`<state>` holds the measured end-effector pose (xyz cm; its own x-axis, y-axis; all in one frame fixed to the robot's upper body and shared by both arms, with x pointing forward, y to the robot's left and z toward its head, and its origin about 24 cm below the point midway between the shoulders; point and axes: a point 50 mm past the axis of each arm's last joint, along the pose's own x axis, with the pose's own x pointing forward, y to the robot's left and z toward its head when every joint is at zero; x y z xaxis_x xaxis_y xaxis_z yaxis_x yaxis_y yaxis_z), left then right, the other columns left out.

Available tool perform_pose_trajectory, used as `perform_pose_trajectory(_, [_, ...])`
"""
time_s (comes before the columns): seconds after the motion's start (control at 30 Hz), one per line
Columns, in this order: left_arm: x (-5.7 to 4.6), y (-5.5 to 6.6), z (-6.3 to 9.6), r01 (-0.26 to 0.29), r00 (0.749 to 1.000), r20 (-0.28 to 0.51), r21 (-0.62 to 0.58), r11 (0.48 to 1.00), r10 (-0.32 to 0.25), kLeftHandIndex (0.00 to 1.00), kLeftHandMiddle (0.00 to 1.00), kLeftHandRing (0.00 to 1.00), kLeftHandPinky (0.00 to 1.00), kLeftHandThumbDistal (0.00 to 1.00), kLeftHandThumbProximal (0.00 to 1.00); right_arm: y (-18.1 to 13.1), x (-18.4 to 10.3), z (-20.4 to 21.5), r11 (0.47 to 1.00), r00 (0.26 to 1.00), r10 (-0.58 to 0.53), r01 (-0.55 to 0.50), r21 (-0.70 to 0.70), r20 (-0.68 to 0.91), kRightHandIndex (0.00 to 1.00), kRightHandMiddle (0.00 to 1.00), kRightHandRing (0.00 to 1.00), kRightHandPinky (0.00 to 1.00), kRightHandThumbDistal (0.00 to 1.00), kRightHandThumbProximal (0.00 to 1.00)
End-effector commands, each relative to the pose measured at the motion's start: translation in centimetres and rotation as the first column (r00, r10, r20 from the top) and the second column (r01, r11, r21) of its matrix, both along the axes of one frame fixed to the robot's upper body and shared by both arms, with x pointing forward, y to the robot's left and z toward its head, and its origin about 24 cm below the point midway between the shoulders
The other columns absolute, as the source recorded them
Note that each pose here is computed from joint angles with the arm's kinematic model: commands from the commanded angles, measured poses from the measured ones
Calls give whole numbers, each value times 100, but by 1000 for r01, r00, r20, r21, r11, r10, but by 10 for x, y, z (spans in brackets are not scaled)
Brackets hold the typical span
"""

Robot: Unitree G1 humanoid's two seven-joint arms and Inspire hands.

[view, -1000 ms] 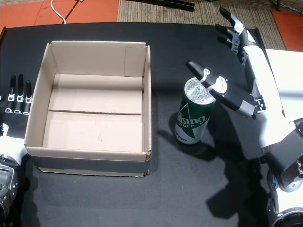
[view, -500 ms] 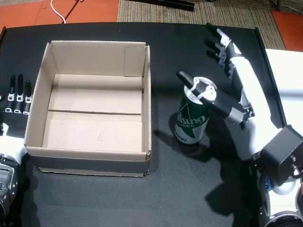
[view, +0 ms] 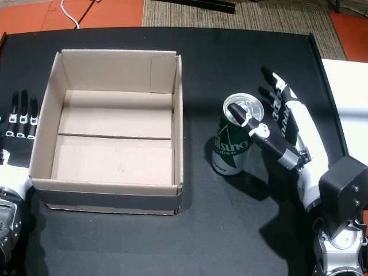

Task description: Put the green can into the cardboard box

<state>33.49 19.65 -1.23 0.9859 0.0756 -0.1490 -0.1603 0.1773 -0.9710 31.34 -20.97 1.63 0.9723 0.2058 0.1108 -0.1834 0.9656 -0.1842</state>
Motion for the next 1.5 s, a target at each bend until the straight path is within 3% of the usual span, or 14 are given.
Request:
perform_pose_trajectory(0.0, [-11,0,-14,-8,998,-65,-14,1000,7,47,47,58,75,0,78,1,1,-2,1000,1000,-1,1,8,-20,95,98,99,100,100,58])
perform_pose_trajectory(0.2, [-11,0,-14,-5,998,-63,-11,1000,4,48,47,58,74,0,78,4,7,1,998,999,8,-10,-70,-39,97,99,100,100,100,67])
perform_pose_trajectory(0.37, [-10,-1,-15,-9,997,-79,-7,1000,8,45,45,57,73,0,79,8,12,2,991,997,34,-42,-128,-64,99,100,100,100,100,62])
perform_pose_trajectory(0.53, [-11,-3,-15,1,997,-80,0,1000,-1,44,45,57,75,0,82,11,13,2,992,996,45,-53,-114,-72,100,100,100,100,100,62])
perform_pose_trajectory(0.97, [-12,-1,-17,3,997,-82,-3,1000,-4,42,45,58,72,0,77,15,14,3,993,997,51,-57,-103,-64,99,100,100,100,100,62])
perform_pose_trajectory(1.23, [-13,-1,-17,3,997,-80,-12,1000,-4,42,45,60,76,0,77,17,14,1,991,996,49,-58,-123,-78,100,100,100,100,100,65])
perform_pose_trajectory(1.47, [-13,0,-17,9,997,-81,3,1000,-9,42,45,58,76,0,79,22,17,3,993,994,66,-74,-94,-87,98,100,100,100,100,62])
